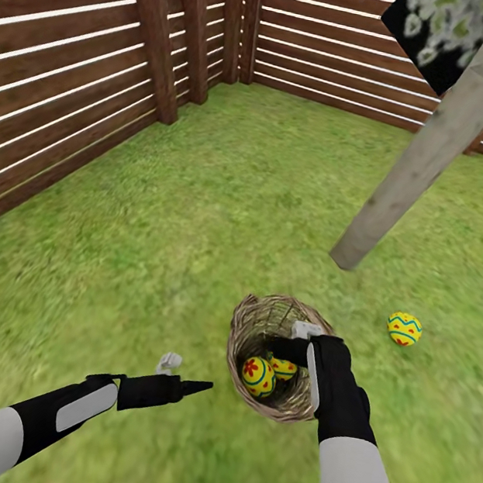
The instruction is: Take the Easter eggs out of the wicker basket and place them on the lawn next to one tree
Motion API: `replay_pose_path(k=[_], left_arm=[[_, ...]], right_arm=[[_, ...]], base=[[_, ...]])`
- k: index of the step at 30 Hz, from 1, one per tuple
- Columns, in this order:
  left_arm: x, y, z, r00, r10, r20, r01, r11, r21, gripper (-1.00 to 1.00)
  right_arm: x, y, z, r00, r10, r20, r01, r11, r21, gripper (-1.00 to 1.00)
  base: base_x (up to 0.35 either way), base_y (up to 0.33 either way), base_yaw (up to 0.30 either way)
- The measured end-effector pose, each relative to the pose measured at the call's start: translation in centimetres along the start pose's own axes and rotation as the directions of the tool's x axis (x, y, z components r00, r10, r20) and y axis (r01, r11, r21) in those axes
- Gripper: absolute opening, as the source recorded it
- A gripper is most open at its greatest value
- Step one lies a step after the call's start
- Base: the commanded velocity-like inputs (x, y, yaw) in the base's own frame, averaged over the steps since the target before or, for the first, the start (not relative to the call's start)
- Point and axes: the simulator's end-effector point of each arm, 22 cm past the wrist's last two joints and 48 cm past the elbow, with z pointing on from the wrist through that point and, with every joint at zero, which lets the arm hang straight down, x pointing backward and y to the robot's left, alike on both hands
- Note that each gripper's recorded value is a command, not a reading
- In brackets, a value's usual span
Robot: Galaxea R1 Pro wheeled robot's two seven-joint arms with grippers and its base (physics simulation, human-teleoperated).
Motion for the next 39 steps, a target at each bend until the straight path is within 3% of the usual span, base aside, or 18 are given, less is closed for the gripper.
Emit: replay_pose_path(k=[22, 39], left_arm=[[1.0, 1.3, 0.3, 0.999, -0.034, -0.012, 0.034, 0.999, -0.003, 1.0], [2.9, 5.4, 1.8, 0.998, -0.056, -0.024, 0.056, 0.998, -0.01, 1.0]], right_arm=[[1.1, -0.5, 1.7, 1.0, 0.002, -0.019, -0.002, 1.0, 0.005, 1.0], [3.8, -1.6, 6.1, 0.999, 0.009, -0.05, -0.008, 1.0, 0.008, 1.0]], base=[[0.012, 0.008, 0.0], [0.0, 0.0, 0.0]])
